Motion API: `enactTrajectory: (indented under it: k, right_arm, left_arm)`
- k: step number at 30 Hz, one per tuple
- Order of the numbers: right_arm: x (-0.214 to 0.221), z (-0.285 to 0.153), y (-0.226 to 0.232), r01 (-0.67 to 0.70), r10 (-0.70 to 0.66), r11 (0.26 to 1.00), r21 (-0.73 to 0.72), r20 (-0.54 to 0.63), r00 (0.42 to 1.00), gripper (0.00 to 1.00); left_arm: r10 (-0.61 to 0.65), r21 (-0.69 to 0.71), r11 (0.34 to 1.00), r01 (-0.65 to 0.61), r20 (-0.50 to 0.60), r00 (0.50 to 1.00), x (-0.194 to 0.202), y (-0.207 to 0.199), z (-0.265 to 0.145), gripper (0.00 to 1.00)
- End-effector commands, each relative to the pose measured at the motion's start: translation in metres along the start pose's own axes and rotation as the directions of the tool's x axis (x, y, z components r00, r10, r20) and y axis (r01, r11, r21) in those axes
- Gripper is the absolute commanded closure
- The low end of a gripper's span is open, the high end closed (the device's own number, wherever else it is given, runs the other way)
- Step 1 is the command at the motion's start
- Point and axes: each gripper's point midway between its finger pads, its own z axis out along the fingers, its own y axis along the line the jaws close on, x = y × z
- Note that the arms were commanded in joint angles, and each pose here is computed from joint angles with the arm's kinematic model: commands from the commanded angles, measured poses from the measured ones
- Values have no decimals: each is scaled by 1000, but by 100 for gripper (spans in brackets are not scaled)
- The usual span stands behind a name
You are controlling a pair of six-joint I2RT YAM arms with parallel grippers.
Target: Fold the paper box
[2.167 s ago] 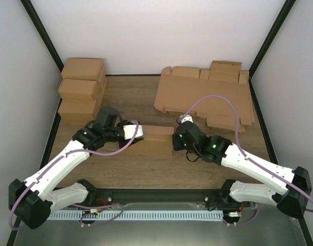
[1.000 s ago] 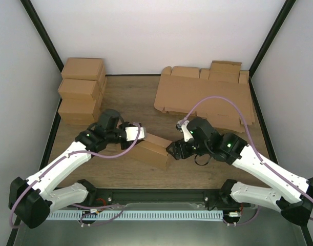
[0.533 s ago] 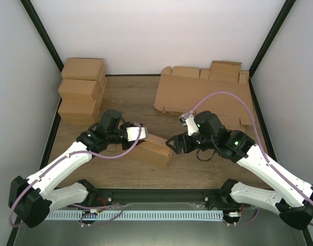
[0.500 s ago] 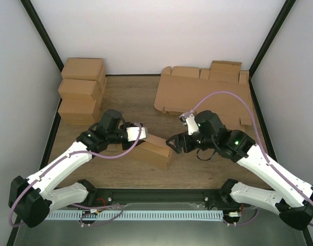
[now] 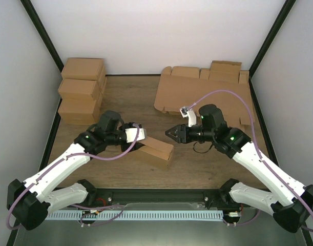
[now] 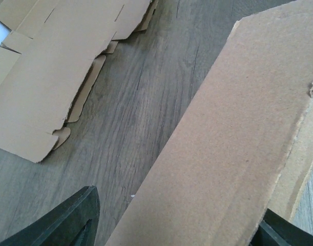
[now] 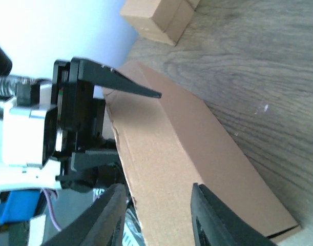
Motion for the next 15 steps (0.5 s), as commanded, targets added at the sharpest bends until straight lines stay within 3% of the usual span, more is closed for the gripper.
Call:
enactTrajectory:
  k: [1, 7, 15]
  right_arm:
    - [-3, 4, 22, -23, 21, 984, -179, -11, 1000, 71]
    - [20, 15, 13, -89, 74, 972, -216, -77, 994, 97]
    - [75, 25, -8, -217, 171, 937, -272, -185, 968, 99]
  left_arm:
    - [-12, 59, 998, 12, -9, 1000, 4, -12, 2, 34]
    - [-17, 62, 998, 18, -15, 1000, 5, -12, 6, 32]
    - [-22, 77, 997, 25, -36, 999, 11, -14, 14, 33]
